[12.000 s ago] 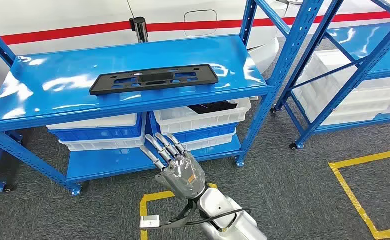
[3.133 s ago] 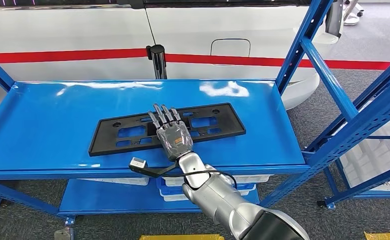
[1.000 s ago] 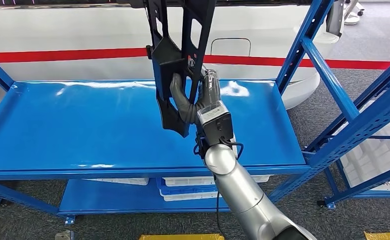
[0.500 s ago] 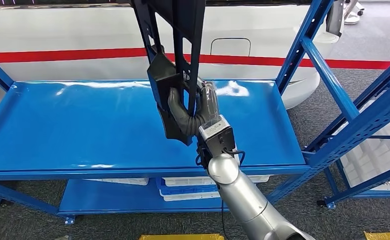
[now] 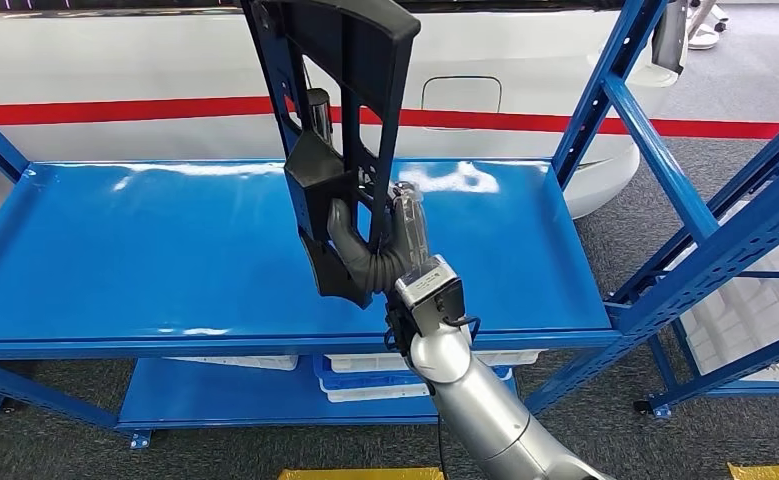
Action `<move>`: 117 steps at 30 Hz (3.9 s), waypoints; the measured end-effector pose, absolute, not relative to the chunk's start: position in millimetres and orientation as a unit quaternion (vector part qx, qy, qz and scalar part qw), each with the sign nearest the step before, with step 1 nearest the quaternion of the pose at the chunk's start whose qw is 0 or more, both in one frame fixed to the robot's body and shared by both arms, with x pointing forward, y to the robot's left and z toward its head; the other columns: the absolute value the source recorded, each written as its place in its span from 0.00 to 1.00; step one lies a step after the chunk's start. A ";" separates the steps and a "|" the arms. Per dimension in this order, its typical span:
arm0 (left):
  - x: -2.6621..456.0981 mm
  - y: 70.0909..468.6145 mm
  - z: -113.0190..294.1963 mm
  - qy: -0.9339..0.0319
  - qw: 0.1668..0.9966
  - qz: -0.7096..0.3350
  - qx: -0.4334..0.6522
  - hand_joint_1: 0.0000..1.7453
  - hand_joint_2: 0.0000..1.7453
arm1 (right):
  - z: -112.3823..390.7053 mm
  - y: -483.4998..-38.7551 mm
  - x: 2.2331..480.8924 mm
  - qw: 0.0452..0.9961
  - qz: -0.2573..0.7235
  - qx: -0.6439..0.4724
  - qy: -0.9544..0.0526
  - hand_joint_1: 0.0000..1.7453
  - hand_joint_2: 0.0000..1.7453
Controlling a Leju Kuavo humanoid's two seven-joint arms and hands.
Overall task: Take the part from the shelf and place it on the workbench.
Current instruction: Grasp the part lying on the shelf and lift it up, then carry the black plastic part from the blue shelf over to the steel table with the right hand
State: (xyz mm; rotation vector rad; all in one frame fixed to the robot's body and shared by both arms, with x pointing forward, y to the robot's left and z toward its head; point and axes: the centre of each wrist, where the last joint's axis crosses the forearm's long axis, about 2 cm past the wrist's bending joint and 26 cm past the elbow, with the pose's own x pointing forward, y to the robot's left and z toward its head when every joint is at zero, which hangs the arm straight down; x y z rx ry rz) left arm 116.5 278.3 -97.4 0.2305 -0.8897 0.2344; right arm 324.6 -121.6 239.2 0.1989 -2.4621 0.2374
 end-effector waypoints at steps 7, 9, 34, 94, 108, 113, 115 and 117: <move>116.9 282.1 -97.4 -0.427 0.890 0.113 0.113 0.00 1.00 | 241.0 -120.7 321.1 0.311 0.089 0.069 -0.944 1.00 1.00; 117.9 282.1 -97.2 -0.428 0.890 0.113 0.114 0.00 1.00 | 242.8 -120.9 320.4 0.306 0.089 0.067 -0.945 1.00 1.00; 125.7 283.6 -95.2 -0.431 0.889 0.107 0.107 0.00 1.00 | 241.9 -124.2 318.3 0.305 0.099 0.044 -0.946 1.00 1.00; 137.8 290.2 -92.0 -0.390 0.913 0.106 0.052 0.00 1.00 | 227.6 -146.4 299.1 0.290 0.105 0.016 -0.951 1.00 1.00; 134.2 293.9 -93.1 -0.385 0.918 0.082 0.052 0.00 1.00 | 226.2 -148.5 303.3 0.285 0.115 0.017 -0.951 1.00 1.00; 132.8 293.4 -93.5 -0.397 0.912 0.081 0.058 0.00 1.00 | 224.3 -148.7 304.2 0.281 0.128 0.009 -0.951 1.00 1.00; 133.5 293.6 -93.3 -0.401 0.911 0.081 0.060 0.00 1.00 | 224.5 -148.5 304.6 0.280 0.130 0.008 -0.951 1.00 1.00; 132.5 294.7 -93.6 -0.401 0.910 0.080 0.062 0.00 1.00 | 224.1 -148.5 304.8 0.280 0.132 0.008 -0.951 1.00 1.00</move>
